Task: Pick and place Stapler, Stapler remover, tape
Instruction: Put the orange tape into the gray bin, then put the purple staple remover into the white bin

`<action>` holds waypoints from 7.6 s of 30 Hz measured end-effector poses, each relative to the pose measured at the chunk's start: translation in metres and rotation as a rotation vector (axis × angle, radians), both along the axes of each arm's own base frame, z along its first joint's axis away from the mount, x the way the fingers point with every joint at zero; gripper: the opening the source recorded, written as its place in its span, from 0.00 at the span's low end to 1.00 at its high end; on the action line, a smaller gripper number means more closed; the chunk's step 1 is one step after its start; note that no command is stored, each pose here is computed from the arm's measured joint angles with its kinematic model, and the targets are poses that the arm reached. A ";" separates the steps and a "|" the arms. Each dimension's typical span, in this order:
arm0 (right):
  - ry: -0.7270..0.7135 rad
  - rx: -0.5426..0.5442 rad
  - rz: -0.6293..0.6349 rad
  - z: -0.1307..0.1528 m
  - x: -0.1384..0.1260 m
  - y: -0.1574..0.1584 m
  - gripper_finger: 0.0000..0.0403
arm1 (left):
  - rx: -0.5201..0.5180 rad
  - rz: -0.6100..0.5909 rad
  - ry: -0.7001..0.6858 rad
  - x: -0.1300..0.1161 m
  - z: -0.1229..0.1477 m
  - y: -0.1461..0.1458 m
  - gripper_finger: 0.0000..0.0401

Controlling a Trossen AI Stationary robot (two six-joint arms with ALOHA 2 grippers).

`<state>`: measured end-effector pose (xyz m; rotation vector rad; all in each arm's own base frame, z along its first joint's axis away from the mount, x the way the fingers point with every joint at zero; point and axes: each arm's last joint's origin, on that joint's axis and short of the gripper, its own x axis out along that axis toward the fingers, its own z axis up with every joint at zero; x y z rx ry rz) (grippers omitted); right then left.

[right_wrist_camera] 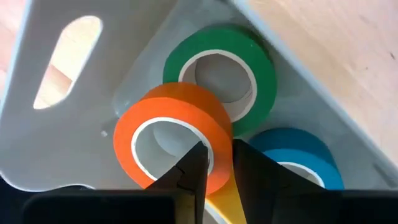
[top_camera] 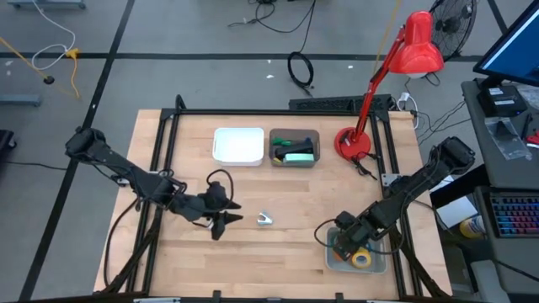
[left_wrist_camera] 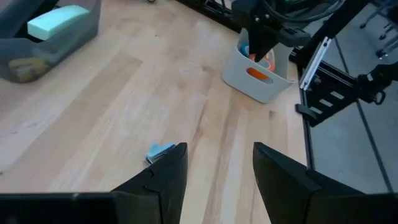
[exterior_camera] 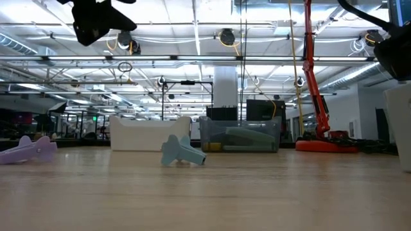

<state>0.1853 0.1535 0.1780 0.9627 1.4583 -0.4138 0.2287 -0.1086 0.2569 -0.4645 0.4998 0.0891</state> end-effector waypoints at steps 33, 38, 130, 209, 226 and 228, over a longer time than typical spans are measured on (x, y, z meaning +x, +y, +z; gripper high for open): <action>-0.335 0.298 -0.018 0.055 0.001 0.001 0.21 | 0.033 -0.041 -0.008 -0.002 0.001 -0.005 0.45; -0.796 0.155 0.006 0.084 0.011 -0.003 0.20 | 0.083 -0.071 -0.008 -0.002 0.001 -0.005 0.45; -1.298 -0.547 0.310 0.040 -0.089 -0.129 0.18 | -0.561 0.908 0.785 -0.034 -0.076 0.008 0.45; -1.291 -0.503 0.258 0.040 -0.089 -0.129 0.18 | -0.448 0.817 0.068 -0.015 -0.022 0.036 0.00; -1.291 -0.503 0.258 0.040 -0.089 -0.129 0.18 | -0.059 0.814 0.133 0.024 0.016 0.183 0.00; -1.290 -0.505 0.257 0.040 -0.089 -0.129 0.18 | -0.051 0.790 0.162 0.028 0.014 0.197 0.00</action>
